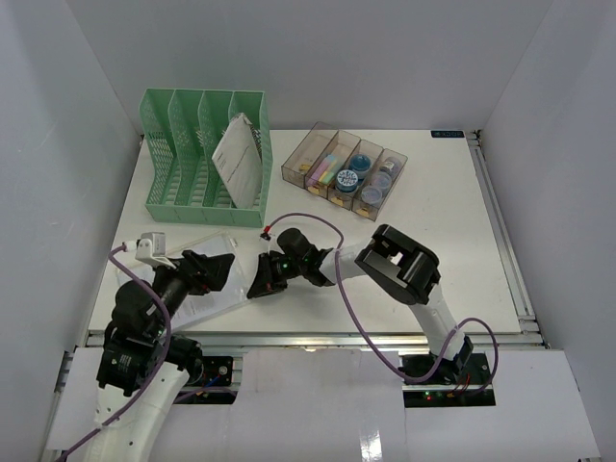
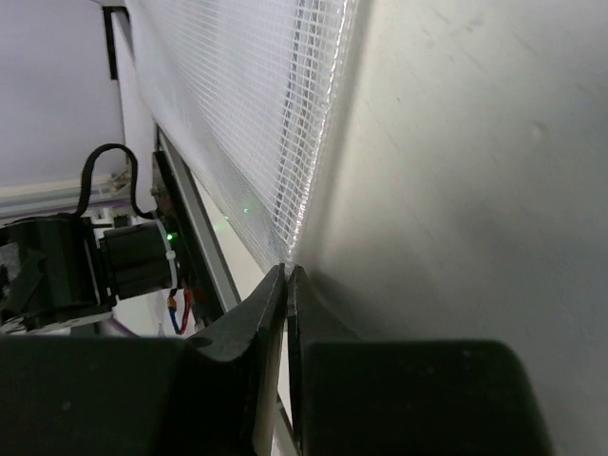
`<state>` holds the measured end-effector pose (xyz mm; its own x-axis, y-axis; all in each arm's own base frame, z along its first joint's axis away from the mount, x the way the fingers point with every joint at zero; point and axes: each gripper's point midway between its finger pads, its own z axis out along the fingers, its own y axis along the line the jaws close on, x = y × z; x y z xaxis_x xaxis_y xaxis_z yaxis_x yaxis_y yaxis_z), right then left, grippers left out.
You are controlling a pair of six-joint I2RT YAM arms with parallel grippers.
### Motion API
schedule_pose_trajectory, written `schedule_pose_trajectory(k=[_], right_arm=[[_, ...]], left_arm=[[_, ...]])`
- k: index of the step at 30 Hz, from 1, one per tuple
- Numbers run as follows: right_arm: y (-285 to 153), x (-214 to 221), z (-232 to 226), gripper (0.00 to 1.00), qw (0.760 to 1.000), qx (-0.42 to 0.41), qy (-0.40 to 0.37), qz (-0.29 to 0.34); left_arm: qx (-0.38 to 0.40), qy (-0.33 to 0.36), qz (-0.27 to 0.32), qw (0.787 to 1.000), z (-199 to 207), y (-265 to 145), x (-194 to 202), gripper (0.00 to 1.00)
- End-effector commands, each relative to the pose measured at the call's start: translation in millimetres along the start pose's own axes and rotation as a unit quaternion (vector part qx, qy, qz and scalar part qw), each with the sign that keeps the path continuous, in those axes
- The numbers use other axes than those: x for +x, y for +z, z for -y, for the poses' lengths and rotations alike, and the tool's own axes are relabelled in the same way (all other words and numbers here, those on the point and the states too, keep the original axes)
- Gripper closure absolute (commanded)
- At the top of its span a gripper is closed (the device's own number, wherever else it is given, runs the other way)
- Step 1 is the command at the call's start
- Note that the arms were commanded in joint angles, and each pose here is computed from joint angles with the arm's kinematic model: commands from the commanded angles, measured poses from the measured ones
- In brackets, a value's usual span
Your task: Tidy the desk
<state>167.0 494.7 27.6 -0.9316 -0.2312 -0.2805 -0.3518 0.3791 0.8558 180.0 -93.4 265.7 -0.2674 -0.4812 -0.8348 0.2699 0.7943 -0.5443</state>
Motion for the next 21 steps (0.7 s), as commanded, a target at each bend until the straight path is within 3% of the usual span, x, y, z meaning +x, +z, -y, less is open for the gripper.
schedule_pose_trajectory(k=[1, 10, 21], right_arm=[[-44.9, -31.1, -47.2, 0.92, 0.994, -0.085, -0.055, 0.049], [-141.6, -52.3, -47.3, 0.92, 0.983, -0.107, -0.117, 0.091], [-246.4, -81.6, -59.0, 0.92, 0.961, -0.093, -0.188, 0.18]], left_arm=[[0.033, -0.017, -0.019, 0.999, 8.4, 10.7, 11.3, 0.02], [0.17, 0.015, -0.05, 0.984, 47.5, 21.1, 25.5, 0.02], [0.219, 0.104, -0.143, 0.96, 56.4, 84.7, 49.3, 0.02]])
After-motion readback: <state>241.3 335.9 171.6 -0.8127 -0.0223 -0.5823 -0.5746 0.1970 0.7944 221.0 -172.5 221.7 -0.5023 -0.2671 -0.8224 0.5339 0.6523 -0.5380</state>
